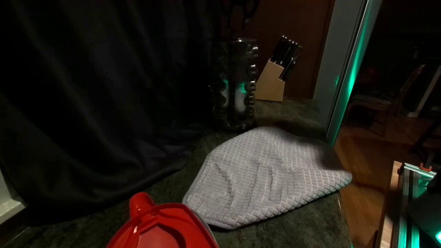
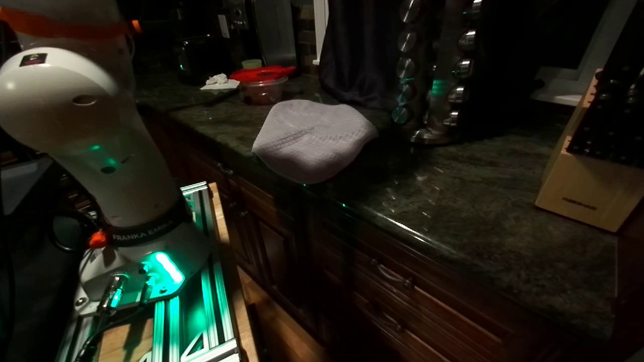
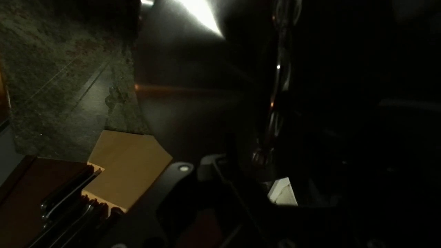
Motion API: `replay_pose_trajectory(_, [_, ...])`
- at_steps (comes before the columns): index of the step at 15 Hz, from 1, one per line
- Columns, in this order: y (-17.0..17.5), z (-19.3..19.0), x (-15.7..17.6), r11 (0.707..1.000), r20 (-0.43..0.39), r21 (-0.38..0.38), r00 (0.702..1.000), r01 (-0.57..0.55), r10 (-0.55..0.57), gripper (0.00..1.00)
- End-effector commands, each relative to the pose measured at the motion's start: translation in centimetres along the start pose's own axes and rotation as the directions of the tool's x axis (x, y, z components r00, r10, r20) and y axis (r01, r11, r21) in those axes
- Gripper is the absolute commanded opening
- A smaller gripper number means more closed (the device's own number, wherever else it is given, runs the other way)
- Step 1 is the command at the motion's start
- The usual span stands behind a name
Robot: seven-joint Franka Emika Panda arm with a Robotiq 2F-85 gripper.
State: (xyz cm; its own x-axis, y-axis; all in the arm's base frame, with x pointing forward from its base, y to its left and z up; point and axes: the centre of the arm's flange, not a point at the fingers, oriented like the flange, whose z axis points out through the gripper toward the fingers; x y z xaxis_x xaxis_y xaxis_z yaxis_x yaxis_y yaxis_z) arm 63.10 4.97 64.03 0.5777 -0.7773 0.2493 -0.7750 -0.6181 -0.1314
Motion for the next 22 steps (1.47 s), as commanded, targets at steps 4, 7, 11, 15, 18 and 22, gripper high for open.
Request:
replay_pose_trajectory(4, [3.2,-3.5,4.7,0.999,0.02,0.028,1.0,0.022,-0.023,1.0])
replay_pose_trajectory(7, [3.4,-3.1,4.2,0.999,-0.004,0.037,1.0,0.011,-0.011,1.0])
replay_pose_trajectory(11, [3.0,-3.0,3.7,0.999,-0.002,0.038,1.0,0.018,-0.018,1.0])
replay_pose_trajectory(15, [2.4,-2.6,5.3,0.989,0.209,0.103,0.97,0.103,-0.123,1.0])
replay_pose_trajectory(18, [3.9,-2.5,9.2,0.978,0.346,0.166,0.922,0.124,-0.175,1.0])
replay_pose_trajectory(22, [7.4,-2.5,13.4,0.979,0.539,0.182,0.823,0.095,-0.18,1.0])
